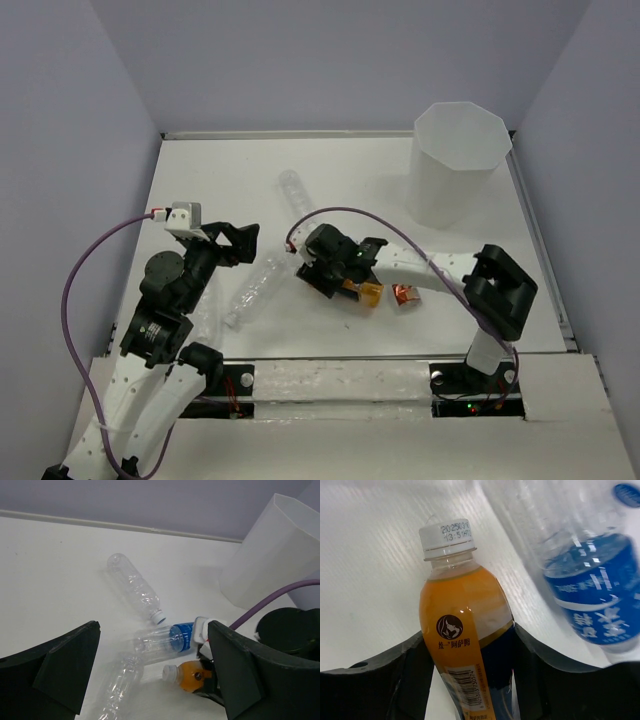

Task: Put the plastic bottles in the bin

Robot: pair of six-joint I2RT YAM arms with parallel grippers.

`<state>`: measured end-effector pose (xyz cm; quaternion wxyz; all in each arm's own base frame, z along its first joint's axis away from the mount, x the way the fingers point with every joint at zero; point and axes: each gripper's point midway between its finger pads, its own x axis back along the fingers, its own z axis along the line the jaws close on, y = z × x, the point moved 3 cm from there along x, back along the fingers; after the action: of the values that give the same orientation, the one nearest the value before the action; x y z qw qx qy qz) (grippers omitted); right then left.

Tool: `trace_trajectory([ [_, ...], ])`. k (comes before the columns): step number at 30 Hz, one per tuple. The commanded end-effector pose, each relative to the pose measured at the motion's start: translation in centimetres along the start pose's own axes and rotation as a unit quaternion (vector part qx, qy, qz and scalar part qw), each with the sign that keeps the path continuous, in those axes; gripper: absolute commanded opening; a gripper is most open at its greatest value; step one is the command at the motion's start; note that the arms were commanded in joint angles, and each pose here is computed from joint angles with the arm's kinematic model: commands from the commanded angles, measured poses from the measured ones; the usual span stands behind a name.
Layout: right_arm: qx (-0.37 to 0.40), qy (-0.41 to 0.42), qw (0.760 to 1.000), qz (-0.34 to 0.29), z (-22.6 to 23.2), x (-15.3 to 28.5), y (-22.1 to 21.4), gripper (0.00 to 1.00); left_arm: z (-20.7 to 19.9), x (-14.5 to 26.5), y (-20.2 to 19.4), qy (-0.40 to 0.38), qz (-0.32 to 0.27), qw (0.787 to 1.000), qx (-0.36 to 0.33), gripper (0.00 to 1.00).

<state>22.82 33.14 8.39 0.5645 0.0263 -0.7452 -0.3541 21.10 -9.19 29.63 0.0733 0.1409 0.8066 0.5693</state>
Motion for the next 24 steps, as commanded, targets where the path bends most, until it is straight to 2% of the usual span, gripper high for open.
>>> trace_trajectory([
  [1,-0.017,-0.046,0.983,-0.176,-2.1,9.2,8.3,0.42,-1.0,0.4,2.6,-0.018,-0.04,0.999,0.004,0.99],
  [3,-0.021,-0.092,0.964,-0.249,-3.9,14.2,10.9,0.4,-1.1,0.5,2.6,-0.02,-0.039,0.999,0.003,0.99],
  [4,-0.026,-0.12,0.948,-0.294,-5.5,16.7,12.7,0.39,-1.1,0.5,2.6,-0.022,-0.04,0.999,0.004,0.99],
  [6,-0.048,-0.183,0.918,-0.347,-8.6,20.7,14.2,0.39,-1.1,0.5,2.6,-0.023,-0.041,0.999,0.005,0.99],
  [7,-0.066,-0.216,0.885,-0.406,-10.5,24.5,15.7,0.39,-1.2,0.6,2.6,-0.025,-0.041,0.999,0.005,0.99],
  [9,-0.11,-0.301,0.832,-0.454,-16.0,29.4,16.1,0.38,-1.3,0.7,2.7,-0.027,-0.042,0.999,0.006,0.99],
  [10,-0.146,-0.344,0.784,-0.495,-19.7,33.1,16.1,0.36,-1.3,0.7,2.6,-0.028,-0.042,0.999,0.005,0.99],
  [11,-0.155,-0.34,0.773,-0.513,-19.7,33.7,16.5,0.35,-1.3,0.8,2.7,-0.028,-0.044,0.999,0.005,0.99],
  [12,-0.172,-0.371,0.742,-0.531,-22.8,36.5,16.0,0.35,-1.3,0.8,2.7,-0.03,-0.045,0.999,0.005,0.99],
  [13,-0.185,-0.382,0.726,-0.541,-24.2,37.7,15.9,0.34,-1.3,0.9,2.7,-0.03,-0.045,0.999,0.005,0.99],
  [15,-0.2,-0.412,0.709,-0.536,-26.8,38.1,15.6,0.34,-1.4,1.0,2.8,-0.033,-0.047,0.998,0.006,0.99],
  [16,-0.21,-0.448,0.684,-0.536,-28.9,39.8,15.0,0.34,-1.5,1.1,2.8,-0.034,-0.047,0.998,0.006,0.99],
  [17,-0.205,-0.47,0.687,-0.515,-30.5,38.6,14.8,0.34,-1.5,1.1,2.8,-0.035,-0.049,0.998,0.007,0.99],
  [19,-0.215,-0.517,0.663,-0.497,-33.6,39.4,13.2,0.34,-1.6,1.3,3.0,-0.038,-0.052,0.998,0.007,0.99],
  [24,-0.255,-0.551,0.664,-0.436,-39.9,35.2,8.1,0.35,-1.8,1.6,3.1,-0.042,-0.056,0.998,0.007,0.99],
])
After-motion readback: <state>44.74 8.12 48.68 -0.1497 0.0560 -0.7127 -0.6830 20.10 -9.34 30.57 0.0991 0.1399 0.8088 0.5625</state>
